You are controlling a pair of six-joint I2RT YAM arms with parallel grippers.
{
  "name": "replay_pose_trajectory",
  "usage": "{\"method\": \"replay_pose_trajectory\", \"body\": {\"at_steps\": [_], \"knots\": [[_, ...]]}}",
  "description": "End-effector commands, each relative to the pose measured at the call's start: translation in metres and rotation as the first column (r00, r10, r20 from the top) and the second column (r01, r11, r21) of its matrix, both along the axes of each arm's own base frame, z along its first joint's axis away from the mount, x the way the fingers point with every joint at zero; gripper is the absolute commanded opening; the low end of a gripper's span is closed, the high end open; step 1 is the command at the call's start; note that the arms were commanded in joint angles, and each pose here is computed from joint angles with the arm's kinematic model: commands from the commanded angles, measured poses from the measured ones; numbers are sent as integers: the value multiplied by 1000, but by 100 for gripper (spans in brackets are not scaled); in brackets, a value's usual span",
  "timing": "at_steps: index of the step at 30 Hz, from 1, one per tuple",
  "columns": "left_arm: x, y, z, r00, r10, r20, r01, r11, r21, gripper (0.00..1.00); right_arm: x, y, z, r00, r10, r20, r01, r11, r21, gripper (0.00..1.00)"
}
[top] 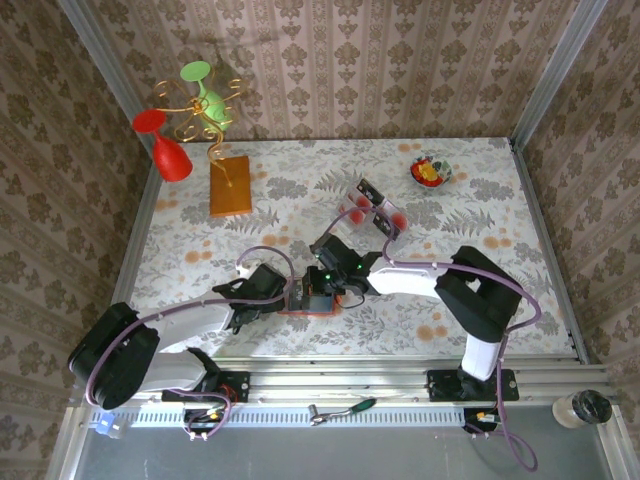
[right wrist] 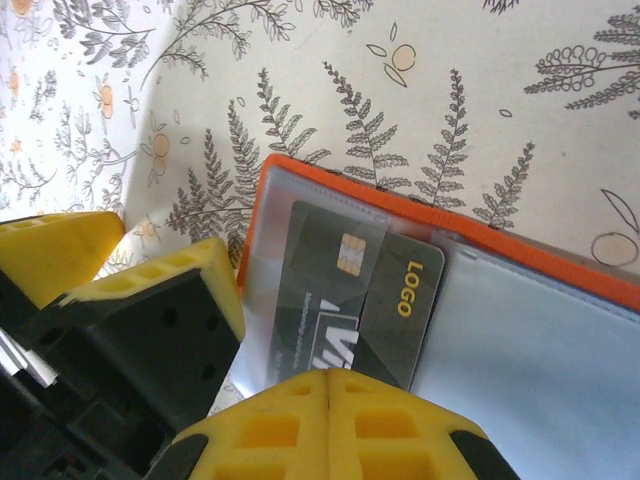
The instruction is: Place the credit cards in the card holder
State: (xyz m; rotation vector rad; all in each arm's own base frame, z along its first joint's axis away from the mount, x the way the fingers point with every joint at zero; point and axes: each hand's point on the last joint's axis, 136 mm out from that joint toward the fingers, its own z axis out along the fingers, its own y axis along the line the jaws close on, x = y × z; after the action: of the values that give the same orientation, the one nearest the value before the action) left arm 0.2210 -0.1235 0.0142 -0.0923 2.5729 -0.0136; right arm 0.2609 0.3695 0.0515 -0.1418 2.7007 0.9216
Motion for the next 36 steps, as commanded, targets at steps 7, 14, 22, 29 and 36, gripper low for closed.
{"method": "replay_pose_trajectory", "body": {"at_steps": [7, 14, 22, 29, 36], "knots": [[-7, -10, -14, 998, -48, -34, 46, 998, -49, 92, -7, -4, -23, 999, -8, -42, 5, 998, -64, 1], [-6, -12, -14, 998, -51, -33, 50, 997, -54, 92, -12, 11, -31, 997, 17, -71, -21, 998, -60, 0], [-6, -12, -14, 998, -52, -33, 50, 997, -54, 92, -11, 26, -18, 997, 44, -63, -47, 998, -36, 0], [-6, -12, -12, 998, -54, -27, 52, 997, -58, 92, -10, -17, 19, 1000, 7, 26, -5, 998, -65, 7], [-6, -13, -11, 998, -56, -25, 55, 997, -59, 92, -12, -91, 22, 990, -47, 133, 85, 952, -296, 54]]}}
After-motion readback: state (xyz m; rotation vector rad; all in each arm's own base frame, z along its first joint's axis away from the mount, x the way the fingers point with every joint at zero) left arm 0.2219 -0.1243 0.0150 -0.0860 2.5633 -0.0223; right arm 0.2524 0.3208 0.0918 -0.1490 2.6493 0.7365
